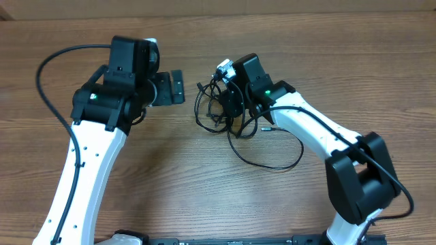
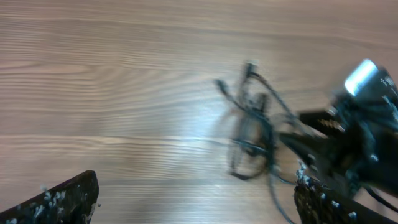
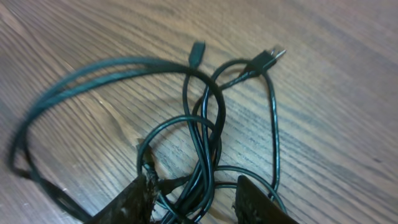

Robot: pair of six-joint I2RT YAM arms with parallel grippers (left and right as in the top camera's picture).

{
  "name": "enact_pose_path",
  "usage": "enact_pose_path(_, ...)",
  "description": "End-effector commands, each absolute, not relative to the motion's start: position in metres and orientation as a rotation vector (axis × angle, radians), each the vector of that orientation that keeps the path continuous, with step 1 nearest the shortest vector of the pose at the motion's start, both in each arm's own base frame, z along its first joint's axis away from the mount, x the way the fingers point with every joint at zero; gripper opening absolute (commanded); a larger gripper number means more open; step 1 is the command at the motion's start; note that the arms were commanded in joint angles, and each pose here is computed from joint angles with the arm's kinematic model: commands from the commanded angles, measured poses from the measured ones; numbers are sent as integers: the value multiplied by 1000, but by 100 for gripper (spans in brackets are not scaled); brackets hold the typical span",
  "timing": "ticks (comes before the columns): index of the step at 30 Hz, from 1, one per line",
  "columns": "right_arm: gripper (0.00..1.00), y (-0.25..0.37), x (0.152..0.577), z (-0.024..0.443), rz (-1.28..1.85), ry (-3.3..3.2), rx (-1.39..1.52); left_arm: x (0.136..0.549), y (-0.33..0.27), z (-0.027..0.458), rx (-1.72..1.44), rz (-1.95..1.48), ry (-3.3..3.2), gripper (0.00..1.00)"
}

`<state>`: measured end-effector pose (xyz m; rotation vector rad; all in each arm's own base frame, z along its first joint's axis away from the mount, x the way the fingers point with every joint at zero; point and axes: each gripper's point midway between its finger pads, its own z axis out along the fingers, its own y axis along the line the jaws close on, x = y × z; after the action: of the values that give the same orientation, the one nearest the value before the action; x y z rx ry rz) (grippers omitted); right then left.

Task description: Untangle cables

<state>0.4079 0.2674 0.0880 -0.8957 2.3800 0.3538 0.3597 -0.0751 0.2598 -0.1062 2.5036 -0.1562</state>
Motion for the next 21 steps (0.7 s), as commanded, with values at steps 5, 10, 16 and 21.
enact_pose_path(5,38,267,410,53,341,2432,-907,365,-46,253,-225,55,2490,100)
enact_pose_path(10,35,266,408,32,335,2471,-916,363,-46,252,-224,59,2498,100)
enact_pose_path(16,35,267,410,25,335,2473,-917,359,-43,249,-221,79,2519,100)
enact_pose_path(21,35,271,417,29,339,2437,-908,355,-43,247,-220,86,2535,99)
